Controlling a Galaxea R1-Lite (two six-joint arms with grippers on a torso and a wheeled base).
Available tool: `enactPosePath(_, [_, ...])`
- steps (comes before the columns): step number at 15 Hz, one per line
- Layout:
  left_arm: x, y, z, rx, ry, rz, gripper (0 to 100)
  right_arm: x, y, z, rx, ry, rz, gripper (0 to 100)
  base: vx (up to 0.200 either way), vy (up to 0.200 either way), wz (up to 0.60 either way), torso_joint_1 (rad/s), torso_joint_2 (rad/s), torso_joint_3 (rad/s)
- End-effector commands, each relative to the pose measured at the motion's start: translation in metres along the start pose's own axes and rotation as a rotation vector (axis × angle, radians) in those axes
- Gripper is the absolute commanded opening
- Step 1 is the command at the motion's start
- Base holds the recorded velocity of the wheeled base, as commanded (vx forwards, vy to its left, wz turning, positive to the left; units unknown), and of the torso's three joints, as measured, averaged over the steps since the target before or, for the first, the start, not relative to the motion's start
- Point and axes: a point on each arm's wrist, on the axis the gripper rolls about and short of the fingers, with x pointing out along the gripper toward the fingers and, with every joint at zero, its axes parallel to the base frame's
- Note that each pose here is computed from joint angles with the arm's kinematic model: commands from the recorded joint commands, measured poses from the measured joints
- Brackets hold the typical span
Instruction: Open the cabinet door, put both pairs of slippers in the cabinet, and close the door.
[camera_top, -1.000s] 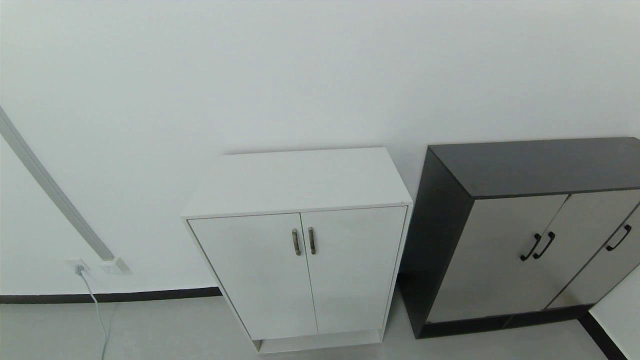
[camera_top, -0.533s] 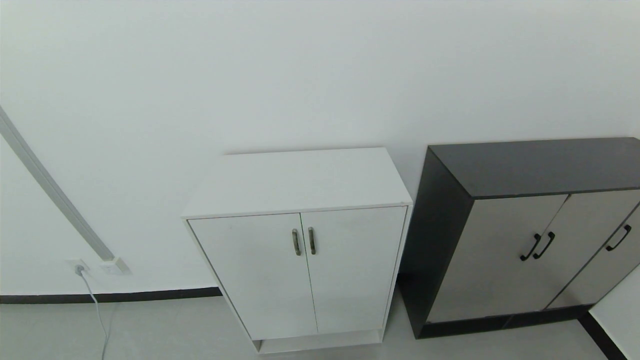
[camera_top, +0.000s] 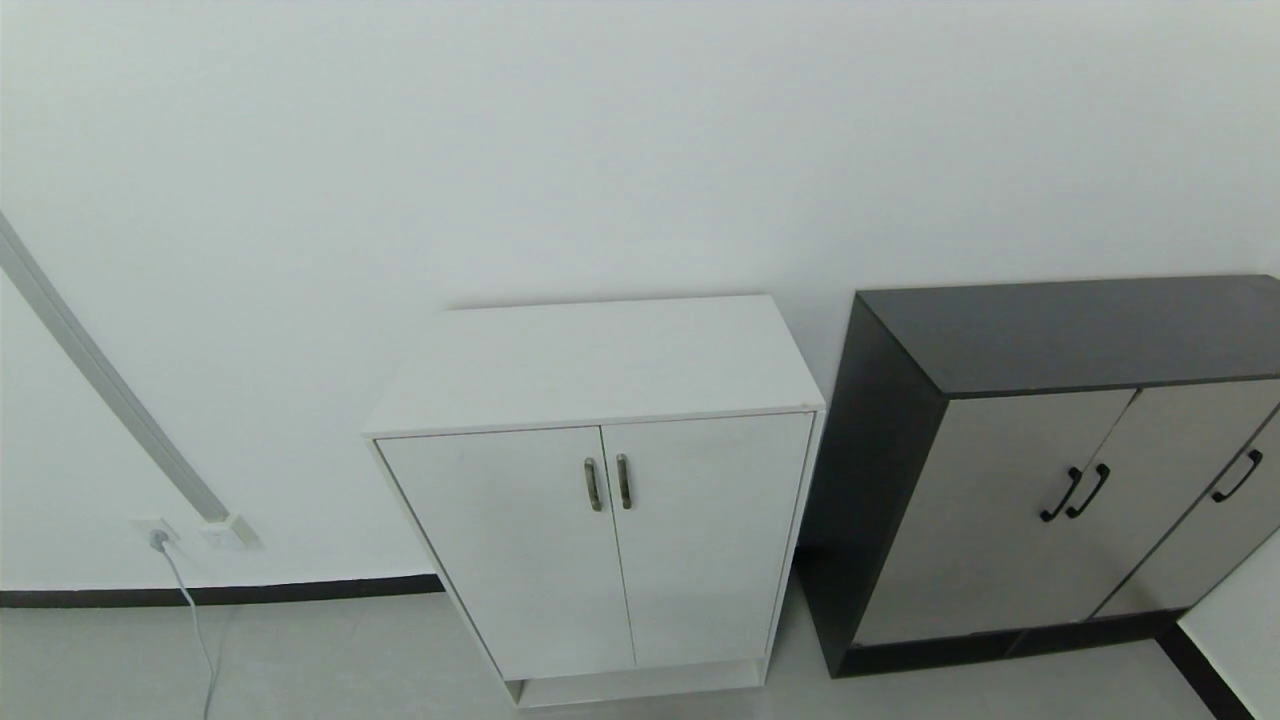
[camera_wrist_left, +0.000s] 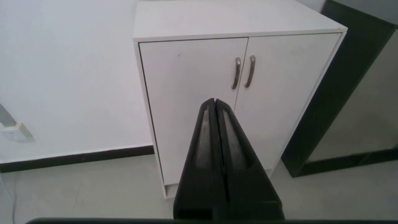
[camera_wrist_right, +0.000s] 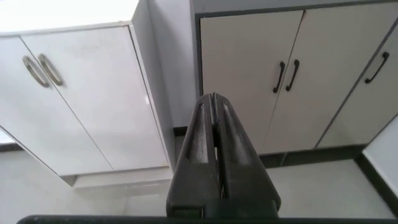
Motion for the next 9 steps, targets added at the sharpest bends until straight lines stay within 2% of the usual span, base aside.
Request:
enactPosePath(1, [0.0,0.0,-0.0001,0.001,0.0,0.0,0,-0.0005,-0.0006,0.0001,0.009,-0.01,-0.023,0,0.0,0.0,0.0,0.0,0.0,0.0])
enactPosePath(3, [0.0,0.0,-0.0001,0.002,0.0,0.0,0,-0.0005,-0.0017,0.0006,0.017,-0.018,-0.073,0,0.0,0.0,0.0,0.0,0.0,0.0])
enactPosePath(9, [0.0,0.0,0.0,0.002,0.0,0.002,0,-0.0005,-0.0017,0.0006,0.019,-0.018,-0.075,0,0.0,0.0,0.0,0.0,0.0,0.0])
